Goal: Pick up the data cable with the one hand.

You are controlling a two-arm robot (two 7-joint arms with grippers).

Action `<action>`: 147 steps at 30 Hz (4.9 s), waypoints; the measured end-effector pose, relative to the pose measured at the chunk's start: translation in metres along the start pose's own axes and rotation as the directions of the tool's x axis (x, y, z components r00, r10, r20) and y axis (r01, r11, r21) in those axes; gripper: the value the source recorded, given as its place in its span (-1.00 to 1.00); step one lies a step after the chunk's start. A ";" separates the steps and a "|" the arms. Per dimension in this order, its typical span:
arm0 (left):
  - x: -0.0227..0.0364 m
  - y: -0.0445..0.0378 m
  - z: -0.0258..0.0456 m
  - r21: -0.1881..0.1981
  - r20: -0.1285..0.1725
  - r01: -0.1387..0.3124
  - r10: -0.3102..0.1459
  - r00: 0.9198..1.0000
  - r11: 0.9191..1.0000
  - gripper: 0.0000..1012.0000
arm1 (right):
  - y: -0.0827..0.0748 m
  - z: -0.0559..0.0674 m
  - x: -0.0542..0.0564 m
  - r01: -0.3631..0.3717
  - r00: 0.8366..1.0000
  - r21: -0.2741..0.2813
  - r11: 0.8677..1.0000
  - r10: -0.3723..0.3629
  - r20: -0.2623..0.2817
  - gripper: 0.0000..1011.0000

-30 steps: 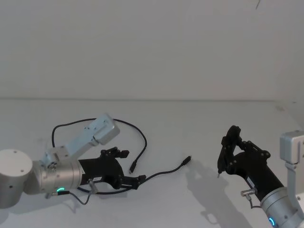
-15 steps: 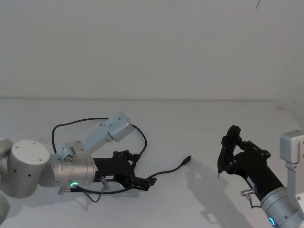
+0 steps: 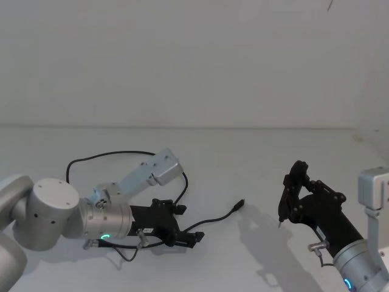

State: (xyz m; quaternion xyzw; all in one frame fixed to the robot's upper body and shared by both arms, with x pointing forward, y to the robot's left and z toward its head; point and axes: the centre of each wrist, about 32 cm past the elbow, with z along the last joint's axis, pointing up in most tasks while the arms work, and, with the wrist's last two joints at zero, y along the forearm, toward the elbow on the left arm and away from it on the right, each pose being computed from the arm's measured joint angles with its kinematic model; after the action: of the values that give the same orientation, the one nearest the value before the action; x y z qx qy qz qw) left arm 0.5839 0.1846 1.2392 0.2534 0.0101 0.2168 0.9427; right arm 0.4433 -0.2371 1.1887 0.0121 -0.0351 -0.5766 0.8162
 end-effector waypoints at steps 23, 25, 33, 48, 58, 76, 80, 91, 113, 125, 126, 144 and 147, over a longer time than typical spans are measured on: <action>-0.0001 -0.0067 0.0019 0.024 0.003 0.002 -0.002 1.000 1.000 -0.61 | 0.000 0.000 0.000 0.000 1.000 0.000 1.000 0.000 0.000 -0.45; -0.0001 -0.0068 0.0019 0.024 0.003 0.002 -0.003 1.000 1.000 -0.69 | 0.000 0.000 0.000 0.001 1.000 0.000 1.000 -0.001 -0.001 -0.45; 0.0001 -0.0047 0.0021 0.010 0.039 0.015 -0.016 0.999 1.000 -0.92 | 0.002 0.008 0.002 -0.013 1.000 0.007 1.000 0.013 -0.013 -0.45; 0.0025 0.0195 0.0046 -0.040 0.166 0.037 -0.030 0.986 0.999 -0.92 | 0.013 0.043 0.013 -0.073 0.996 0.041 0.996 0.075 -0.039 -0.45; 0.0030 0.0303 0.0053 -0.057 0.194 0.035 -0.023 0.981 0.998 -0.92 | 0.028 0.055 0.020 -0.099 0.994 0.055 0.994 0.101 -0.041 -0.45; 0.0032 0.0371 0.0054 -0.066 0.211 0.034 -0.020 0.977 0.997 -0.92 | 0.050 0.051 0.017 -0.151 0.986 0.033 0.988 0.153 -0.063 -0.45; 0.0031 0.0376 0.0056 -0.068 0.213 0.035 -0.020 0.977 0.997 -0.92 | 0.054 0.050 0.015 -0.164 0.984 0.031 0.986 0.166 -0.068 -0.45; 0.0031 0.0384 0.0055 -0.069 0.215 0.035 -0.019 0.977 0.997 -0.92 | 0.064 0.046 0.015 -0.178 0.981 0.026 0.984 0.179 -0.074 -0.45; 0.0031 0.0389 0.0055 -0.069 0.216 0.034 -0.019 0.976 0.997 -0.92 | 0.079 0.037 0.021 -0.188 0.977 -0.005 0.982 0.186 -0.104 -0.45; 0.0030 0.0388 0.0055 -0.069 0.216 0.034 -0.019 0.976 0.997 -0.92 | 0.084 0.034 0.025 -0.192 0.976 -0.010 0.981 0.190 -0.104 -0.45; 0.0030 0.0388 0.0055 -0.069 0.216 0.034 -0.019 0.976 0.997 -0.92 | 0.084 0.034 0.025 -0.192 0.976 -0.010 0.981 0.190 -0.104 -0.45; 0.0031 0.0389 0.0055 -0.069 0.216 0.034 -0.019 0.976 0.997 -0.92 | 0.086 0.032 0.027 -0.194 0.976 -0.011 0.981 0.192 -0.102 -0.45; 0.0030 0.0388 0.0055 -0.069 0.216 0.034 -0.019 0.976 0.997 -0.92 | 0.086 0.032 0.027 -0.194 0.976 -0.011 0.981 0.192 -0.102 -0.45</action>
State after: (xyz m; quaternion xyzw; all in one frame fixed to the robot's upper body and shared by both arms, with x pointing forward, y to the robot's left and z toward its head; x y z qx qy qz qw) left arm 0.5716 0.2134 1.2630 0.2409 -0.0966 0.1757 0.9496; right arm 0.5312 -0.2333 1.2269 0.0293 0.0110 -0.4935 0.8692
